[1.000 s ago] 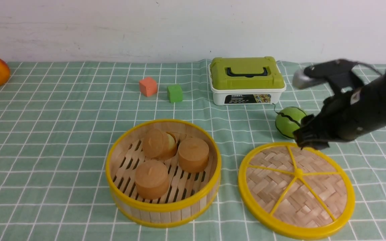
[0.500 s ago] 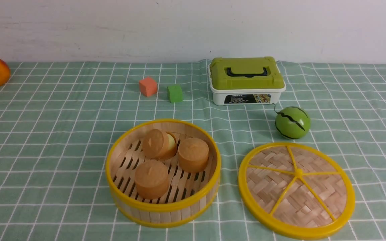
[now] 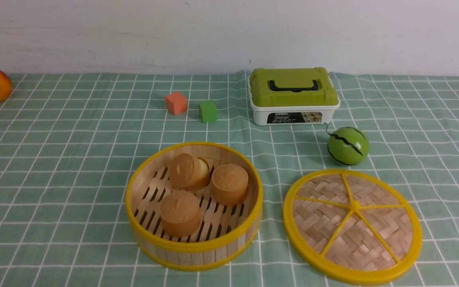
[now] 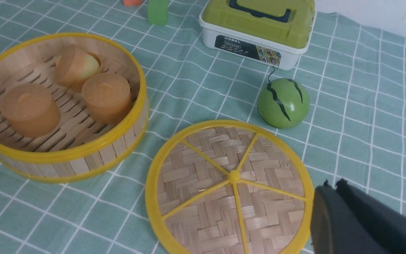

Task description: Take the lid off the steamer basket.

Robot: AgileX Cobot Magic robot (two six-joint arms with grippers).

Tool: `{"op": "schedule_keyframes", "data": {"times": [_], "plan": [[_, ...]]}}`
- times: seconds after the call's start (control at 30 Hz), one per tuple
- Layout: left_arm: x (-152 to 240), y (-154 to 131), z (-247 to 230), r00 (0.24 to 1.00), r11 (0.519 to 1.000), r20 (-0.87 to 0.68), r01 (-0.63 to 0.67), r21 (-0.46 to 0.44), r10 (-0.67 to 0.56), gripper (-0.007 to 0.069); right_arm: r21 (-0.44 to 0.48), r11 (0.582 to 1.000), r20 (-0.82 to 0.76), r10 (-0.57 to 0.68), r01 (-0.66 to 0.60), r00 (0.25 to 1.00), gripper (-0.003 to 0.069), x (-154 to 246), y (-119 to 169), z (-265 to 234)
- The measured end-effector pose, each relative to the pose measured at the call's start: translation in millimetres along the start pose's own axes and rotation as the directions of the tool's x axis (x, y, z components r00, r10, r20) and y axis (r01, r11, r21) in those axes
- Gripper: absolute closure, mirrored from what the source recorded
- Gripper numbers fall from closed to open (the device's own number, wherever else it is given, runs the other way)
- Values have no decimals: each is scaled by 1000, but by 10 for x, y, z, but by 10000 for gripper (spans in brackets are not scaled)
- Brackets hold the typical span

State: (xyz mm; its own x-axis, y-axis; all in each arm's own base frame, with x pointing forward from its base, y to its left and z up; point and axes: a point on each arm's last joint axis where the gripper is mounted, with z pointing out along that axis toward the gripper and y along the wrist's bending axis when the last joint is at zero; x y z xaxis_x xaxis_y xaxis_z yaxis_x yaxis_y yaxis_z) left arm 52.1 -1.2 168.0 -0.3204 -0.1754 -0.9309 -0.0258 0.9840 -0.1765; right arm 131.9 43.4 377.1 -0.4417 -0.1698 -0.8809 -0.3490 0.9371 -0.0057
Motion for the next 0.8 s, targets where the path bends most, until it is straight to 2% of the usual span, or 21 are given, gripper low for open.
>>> {"op": "schedule_keyframes", "data": {"times": [0.3,0.43,0.5,0.53,0.6,0.67,0.8], "plan": [[0,0,0,1000,1000,0,0,0,0,386,-21,999,10,27,-27,1000,664,19,19,12],[0,0,0,1000,1000,0,0,0,0,386,-25,998,118,61,-59,991,659,183,30,-22],[0,0,0,1000,1000,0,0,0,0,386,46,998,212,24,-34,977,657,397,-22,-102],[0,0,0,1000,1000,0,0,0,0,386,50,998,209,20,-31,978,657,416,-25,-86],[0,0,0,1000,1000,0,0,0,0,386,122,992,260,3,-36,966,657,614,-72,-170],[0,0,0,1000,1000,0,0,0,0,386,232,971,281,-9,-59,960,657,973,-129,-210],[0,0,0,1000,1000,0,0,0,0,386,314,942,301,24,-123,953,657,1384,-154,-161]]}}
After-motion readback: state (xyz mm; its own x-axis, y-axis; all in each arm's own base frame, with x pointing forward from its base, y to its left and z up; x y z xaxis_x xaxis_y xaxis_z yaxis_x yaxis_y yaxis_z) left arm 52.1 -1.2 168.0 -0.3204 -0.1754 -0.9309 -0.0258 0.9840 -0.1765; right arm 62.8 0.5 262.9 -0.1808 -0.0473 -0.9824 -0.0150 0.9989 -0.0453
